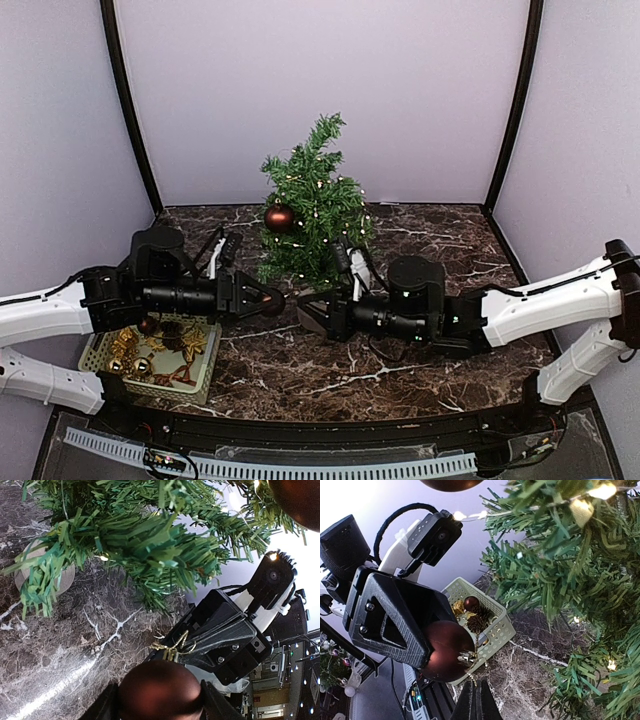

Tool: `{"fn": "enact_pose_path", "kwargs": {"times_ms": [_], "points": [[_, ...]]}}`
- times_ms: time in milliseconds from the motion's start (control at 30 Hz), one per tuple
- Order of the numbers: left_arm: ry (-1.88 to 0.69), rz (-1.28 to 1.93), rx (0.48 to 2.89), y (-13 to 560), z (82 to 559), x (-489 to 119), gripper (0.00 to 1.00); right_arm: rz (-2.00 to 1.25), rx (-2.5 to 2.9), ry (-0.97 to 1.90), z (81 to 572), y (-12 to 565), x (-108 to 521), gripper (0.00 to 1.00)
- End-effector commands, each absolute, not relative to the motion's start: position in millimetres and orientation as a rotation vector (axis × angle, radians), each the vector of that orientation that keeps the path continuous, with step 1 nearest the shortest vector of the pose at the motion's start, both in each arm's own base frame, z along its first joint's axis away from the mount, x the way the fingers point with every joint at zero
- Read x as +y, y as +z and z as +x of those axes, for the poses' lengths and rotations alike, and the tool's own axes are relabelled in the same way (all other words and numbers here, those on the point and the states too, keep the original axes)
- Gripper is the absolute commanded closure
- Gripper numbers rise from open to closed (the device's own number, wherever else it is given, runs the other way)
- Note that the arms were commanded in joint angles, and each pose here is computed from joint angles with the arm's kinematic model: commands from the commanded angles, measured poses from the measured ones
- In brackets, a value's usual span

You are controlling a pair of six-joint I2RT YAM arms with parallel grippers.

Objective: Decorate the small christmas tree
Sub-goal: Wrap the ornament ball around the branch.

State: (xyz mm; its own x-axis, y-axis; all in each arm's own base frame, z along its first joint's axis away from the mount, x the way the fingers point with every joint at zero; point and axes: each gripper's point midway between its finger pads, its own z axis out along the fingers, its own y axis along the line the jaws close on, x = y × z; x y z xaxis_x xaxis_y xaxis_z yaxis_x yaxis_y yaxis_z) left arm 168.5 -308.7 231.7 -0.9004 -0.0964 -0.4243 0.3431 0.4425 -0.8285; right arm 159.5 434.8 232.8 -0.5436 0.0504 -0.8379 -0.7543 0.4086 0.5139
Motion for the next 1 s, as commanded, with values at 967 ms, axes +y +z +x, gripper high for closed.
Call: {"fn": "enact_pose_path", "kwargs": {"times_ms": [967], "points": [[-1.481,0.233,2.203,263.9,196.1,-263.4,0.53,-0.444,1.788,1.096,193.7,269.7,467.0,1.00]]}}
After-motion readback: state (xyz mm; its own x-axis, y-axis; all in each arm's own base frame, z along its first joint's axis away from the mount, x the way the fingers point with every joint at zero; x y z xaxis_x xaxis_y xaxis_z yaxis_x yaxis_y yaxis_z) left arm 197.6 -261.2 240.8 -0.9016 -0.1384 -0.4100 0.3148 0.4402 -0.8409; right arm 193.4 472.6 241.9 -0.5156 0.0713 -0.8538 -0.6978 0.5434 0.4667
